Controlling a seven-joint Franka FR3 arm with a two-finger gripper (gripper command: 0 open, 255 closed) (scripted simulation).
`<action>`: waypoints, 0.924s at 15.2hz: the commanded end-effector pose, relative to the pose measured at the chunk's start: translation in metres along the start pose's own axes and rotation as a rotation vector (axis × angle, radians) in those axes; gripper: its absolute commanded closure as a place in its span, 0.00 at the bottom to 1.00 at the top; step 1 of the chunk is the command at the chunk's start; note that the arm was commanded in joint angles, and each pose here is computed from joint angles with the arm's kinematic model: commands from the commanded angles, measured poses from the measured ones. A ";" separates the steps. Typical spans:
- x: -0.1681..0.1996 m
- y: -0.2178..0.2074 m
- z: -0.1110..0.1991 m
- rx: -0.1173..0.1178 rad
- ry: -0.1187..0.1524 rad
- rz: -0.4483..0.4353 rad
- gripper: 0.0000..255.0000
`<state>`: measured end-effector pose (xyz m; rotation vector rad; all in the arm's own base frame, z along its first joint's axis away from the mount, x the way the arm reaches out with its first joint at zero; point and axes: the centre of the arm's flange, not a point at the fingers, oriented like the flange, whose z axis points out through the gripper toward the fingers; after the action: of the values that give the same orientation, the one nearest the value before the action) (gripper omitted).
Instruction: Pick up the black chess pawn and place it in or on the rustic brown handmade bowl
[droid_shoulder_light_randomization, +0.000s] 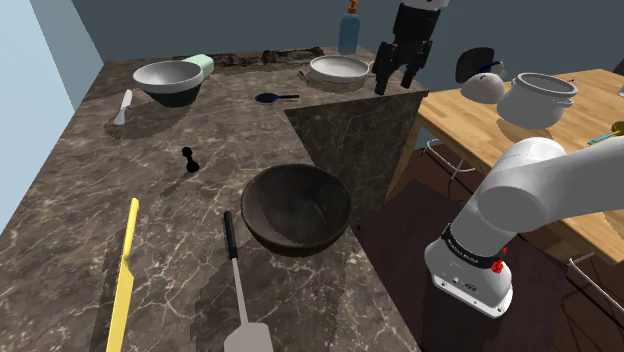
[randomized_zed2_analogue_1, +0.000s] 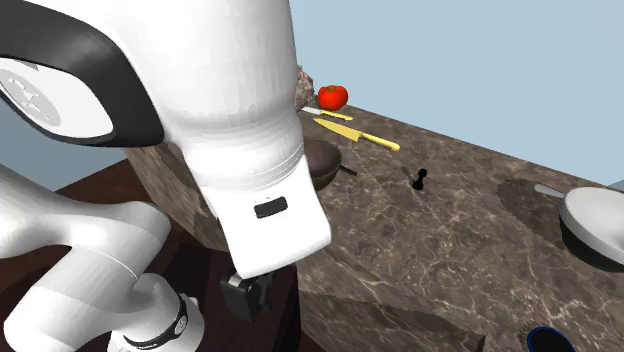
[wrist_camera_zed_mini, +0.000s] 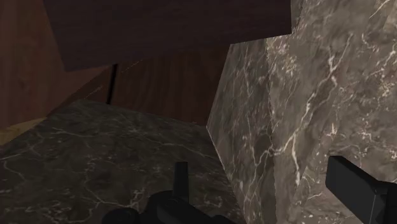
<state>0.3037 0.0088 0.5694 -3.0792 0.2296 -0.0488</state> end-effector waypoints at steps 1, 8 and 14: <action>0.000 0.000 0.000 0.000 0.000 0.000 0.00; 0.039 -0.077 0.025 0.003 0.023 -0.061 0.00; 0.069 -0.146 0.046 0.005 0.043 -0.114 0.00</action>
<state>0.3891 0.1356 0.5371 -3.0860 0.0694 -0.1134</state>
